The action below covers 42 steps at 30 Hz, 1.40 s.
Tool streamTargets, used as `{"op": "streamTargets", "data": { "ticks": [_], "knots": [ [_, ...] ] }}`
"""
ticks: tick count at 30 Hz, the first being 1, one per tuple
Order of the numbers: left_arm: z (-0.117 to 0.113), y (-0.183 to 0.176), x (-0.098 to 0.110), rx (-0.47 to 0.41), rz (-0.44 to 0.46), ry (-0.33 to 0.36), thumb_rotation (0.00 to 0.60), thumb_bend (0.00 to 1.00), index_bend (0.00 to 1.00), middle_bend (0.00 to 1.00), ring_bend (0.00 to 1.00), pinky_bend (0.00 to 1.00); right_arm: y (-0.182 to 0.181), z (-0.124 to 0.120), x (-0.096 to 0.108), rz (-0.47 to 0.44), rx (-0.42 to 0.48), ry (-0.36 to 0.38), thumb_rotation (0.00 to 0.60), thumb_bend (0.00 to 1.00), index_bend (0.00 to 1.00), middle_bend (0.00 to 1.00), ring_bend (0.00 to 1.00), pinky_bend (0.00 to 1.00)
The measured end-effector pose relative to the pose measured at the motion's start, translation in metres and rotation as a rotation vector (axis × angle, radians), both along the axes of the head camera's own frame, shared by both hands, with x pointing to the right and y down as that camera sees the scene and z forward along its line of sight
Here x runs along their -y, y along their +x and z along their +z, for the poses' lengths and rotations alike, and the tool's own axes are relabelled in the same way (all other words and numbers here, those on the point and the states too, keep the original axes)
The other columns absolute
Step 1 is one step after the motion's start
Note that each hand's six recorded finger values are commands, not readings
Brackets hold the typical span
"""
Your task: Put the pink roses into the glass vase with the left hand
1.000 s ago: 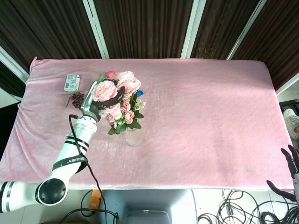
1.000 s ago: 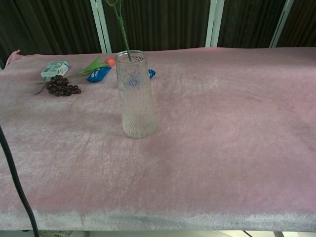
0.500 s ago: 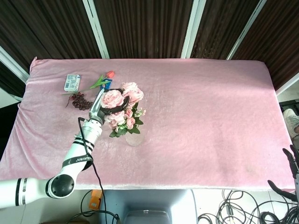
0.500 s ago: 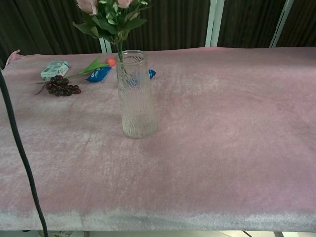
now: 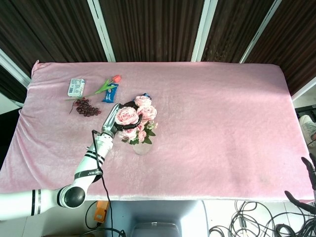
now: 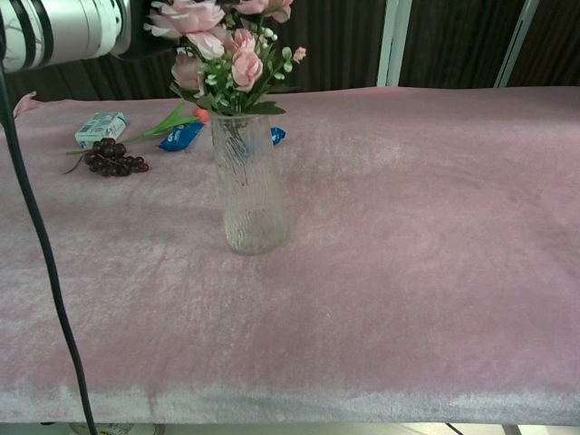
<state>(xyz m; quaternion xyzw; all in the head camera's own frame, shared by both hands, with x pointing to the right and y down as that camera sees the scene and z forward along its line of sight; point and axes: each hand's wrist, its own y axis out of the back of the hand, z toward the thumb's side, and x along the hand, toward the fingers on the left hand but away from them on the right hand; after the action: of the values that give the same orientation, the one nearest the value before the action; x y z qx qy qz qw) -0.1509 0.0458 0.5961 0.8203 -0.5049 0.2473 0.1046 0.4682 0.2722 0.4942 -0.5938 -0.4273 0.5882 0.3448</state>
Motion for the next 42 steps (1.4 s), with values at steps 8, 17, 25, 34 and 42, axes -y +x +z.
{"op": "streamTargets", "data": {
  "ticks": [8, 17, 25, 34, 42],
  "knots": [
    [-0.002, 0.004, -0.010, 0.004, 0.104, 0.038, 0.600, 0.22, 0.00, 0.00, 0.00, 0.00, -0.001, -0.001, -0.001, -0.007, 0.004, 0.004, 0.600, 0.30, 0.00, 0.00, 0.00, 0.00],
    [-0.018, 0.006, -0.013, -0.010, 0.183, 0.108, 0.555, 0.19, 0.00, 0.00, 0.00, 0.00, -0.002, -0.002, -0.002, -0.016, 0.004, 0.006, 0.600, 0.30, 0.00, 0.00, 0.00, 0.00],
    [-0.046, -0.012, -0.018, 0.055, 0.260, 0.257, 0.572, 0.18, 0.00, 0.00, 0.00, 0.00, -0.002, 0.000, -0.002, -0.018, -0.001, 0.004, 0.600, 0.30, 0.00, 0.00, 0.00, 0.00],
    [-0.062, -0.097, -0.067, 0.462, 0.460, 0.514, 0.600, 0.24, 0.00, 0.00, 0.00, 0.00, -0.006, 0.009, -0.004, -0.025, -0.031, -0.021, 0.600, 0.30, 0.00, 0.00, 0.00, 0.00],
    [-0.029, -0.227, -0.145, 1.054, 0.507, 0.581, 0.600, 0.26, 0.00, 0.00, 0.00, 0.00, -0.010, 0.023, -0.001, -0.015, -0.070, -0.050, 0.600, 0.30, 0.00, 0.00, 0.00, 0.00]
  ]
}}
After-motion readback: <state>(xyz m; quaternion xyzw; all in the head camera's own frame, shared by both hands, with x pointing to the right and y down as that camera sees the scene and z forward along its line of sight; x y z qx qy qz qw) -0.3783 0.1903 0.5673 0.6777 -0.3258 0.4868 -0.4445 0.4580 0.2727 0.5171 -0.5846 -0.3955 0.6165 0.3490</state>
